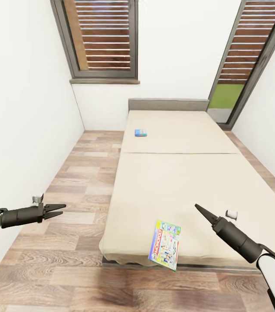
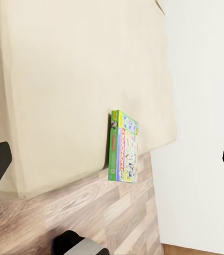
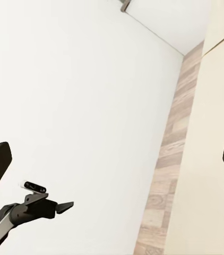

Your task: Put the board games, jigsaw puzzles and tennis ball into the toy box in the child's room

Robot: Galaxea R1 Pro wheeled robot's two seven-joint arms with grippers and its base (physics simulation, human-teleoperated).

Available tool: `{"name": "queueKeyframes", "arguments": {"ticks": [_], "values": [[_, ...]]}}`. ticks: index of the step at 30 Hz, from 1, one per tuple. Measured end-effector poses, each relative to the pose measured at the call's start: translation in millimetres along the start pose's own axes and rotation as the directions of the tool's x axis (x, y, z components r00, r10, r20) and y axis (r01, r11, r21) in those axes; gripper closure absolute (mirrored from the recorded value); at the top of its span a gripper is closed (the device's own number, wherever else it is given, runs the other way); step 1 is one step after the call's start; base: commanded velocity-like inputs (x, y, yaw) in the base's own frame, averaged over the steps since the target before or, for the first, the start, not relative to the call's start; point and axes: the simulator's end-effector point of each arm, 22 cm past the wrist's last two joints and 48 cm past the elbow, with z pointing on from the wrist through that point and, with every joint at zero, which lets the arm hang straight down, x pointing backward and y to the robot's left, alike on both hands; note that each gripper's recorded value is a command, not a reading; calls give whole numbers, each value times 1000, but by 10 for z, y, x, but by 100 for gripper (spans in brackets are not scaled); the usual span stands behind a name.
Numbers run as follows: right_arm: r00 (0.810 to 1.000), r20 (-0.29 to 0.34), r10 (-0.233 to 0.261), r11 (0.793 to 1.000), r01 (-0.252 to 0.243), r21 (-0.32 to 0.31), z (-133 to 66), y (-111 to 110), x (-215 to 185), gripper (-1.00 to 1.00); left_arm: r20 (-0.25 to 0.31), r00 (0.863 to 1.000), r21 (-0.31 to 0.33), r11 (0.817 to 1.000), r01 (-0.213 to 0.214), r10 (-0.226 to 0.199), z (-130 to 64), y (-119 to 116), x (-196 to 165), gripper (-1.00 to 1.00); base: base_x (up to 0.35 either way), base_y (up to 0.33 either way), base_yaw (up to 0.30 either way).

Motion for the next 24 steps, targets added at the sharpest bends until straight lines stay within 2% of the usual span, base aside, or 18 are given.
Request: {"name": "queueKeyframes", "arguments": {"ticks": [24], "values": [[1000, 17, -21, 999, 21, -25, -9, 175, -85, -100, 20, 999, 11, 999, -32, 31, -83, -183, -80, -100, 0, 0, 0]]}}
